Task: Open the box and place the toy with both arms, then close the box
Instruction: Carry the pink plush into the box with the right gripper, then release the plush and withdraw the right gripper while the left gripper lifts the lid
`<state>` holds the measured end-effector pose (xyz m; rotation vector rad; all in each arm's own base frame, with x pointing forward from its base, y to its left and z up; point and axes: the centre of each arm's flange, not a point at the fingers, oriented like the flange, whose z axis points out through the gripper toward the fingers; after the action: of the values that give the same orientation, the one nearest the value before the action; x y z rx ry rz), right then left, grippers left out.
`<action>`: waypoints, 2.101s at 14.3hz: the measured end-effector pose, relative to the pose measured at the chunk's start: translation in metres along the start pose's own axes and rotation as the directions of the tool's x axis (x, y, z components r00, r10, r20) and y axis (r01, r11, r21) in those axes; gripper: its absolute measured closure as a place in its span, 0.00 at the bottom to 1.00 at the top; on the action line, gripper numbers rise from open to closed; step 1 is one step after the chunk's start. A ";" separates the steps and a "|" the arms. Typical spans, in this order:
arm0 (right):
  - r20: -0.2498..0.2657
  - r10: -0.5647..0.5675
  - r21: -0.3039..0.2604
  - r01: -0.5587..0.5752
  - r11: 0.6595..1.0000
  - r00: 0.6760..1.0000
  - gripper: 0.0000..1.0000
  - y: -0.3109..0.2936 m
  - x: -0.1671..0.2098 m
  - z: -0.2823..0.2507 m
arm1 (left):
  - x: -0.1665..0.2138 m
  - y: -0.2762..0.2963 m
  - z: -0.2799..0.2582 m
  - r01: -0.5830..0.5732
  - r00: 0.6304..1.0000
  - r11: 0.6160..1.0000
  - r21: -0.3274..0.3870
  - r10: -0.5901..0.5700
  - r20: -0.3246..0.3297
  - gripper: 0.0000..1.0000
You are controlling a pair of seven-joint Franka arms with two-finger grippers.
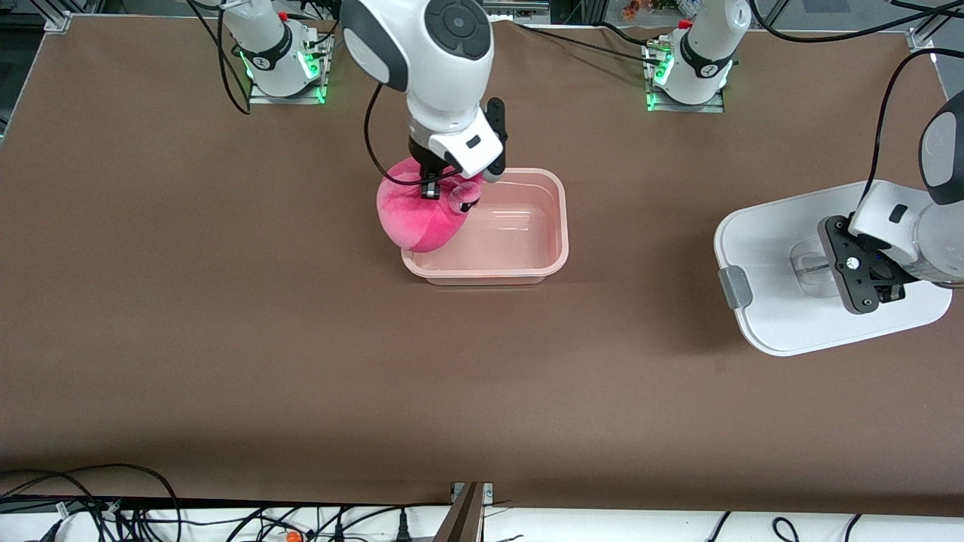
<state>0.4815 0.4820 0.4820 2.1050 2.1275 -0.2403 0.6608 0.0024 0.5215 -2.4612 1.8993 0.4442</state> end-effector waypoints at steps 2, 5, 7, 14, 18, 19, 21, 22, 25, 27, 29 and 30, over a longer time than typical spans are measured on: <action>0.017 -0.009 0.001 0.009 1.000 1.000 0.92 0.000 0.010 0.014 | 0.000 0.000 0.000 0.000 1.000 1.000 0.000 0.000 0.000 0.93; 0.013 -0.008 0.012 0.008 1.000 1.000 0.92 0.007 0.032 0.045 | 0.000 0.000 0.000 0.000 1.000 1.000 0.000 0.000 0.000 0.93; 0.025 0.005 -0.002 -0.005 1.000 1.000 0.92 0.004 0.055 0.069 | 0.000 0.000 0.000 0.000 1.000 1.000 0.000 0.000 0.000 0.93; 0.079 0.067 -0.048 -0.063 0.997 0.995 0.66 -0.015 0.120 0.165 | 0.000 0.000 0.000 0.000 1.000 1.000 0.000 0.000 0.000 0.93; 0.003 0.212 -0.089 -0.211 0.973 0.977 0.22 -0.013 0.130 0.150 | 0.000 0.000 0.000 0.000 1.000 1.000 0.000 0.000 0.000 0.93; -0.020 0.242 -0.101 -0.242 0.965 0.970 0.10 -0.004 0.127 0.144 | 0.000 0.000 0.000 0.000 1.000 1.000 0.000 0.000 0.000 0.93; -0.080 0.313 -0.120 -0.321 0.940 0.946 0.00 0.035 0.097 0.118 | 0.000 0.000 0.000 -0.001 1.000 1.000 0.000 0.001 0.000 0.93; -0.110 0.366 -0.119 -0.378 0.918 0.924 0.00 0.064 0.067 0.103 | 0.001 0.000 0.000 -0.003 1.000 1.000 0.000 0.003 -0.001 0.93; -0.200 0.527 -0.054 -0.546 0.836 0.826 0.00 0.136 -0.041 0.057 | 0.023 0.007 -0.003 -0.045 0.999 0.999 -0.003 0.045 -0.031 0.93; -0.224 0.611 -0.006 -0.628 0.778 0.759 0.00 0.154 -0.102 0.024 | 0.062 0.020 -0.009 -0.106 0.993 0.994 0.000 0.106 -0.056 0.93; -0.215 0.702 0.055 -0.710 0.702 0.679 0.00 0.156 -0.144 0.000 | 0.118 0.043 -0.013 -0.151 0.985 0.989 -0.004 0.150 -0.089 0.93; -0.202 0.747 0.101 -0.745 0.659 0.633 0.00 0.155 -0.165 -0.010 | 0.153 0.057 -0.016 -0.184 0.978 0.983 0.008 0.184 -0.096 0.93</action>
<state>0.6387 0.3240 0.5239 2.9083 1.1143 0.1028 0.6451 -0.1608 0.5125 -2.3579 2.1759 0.3326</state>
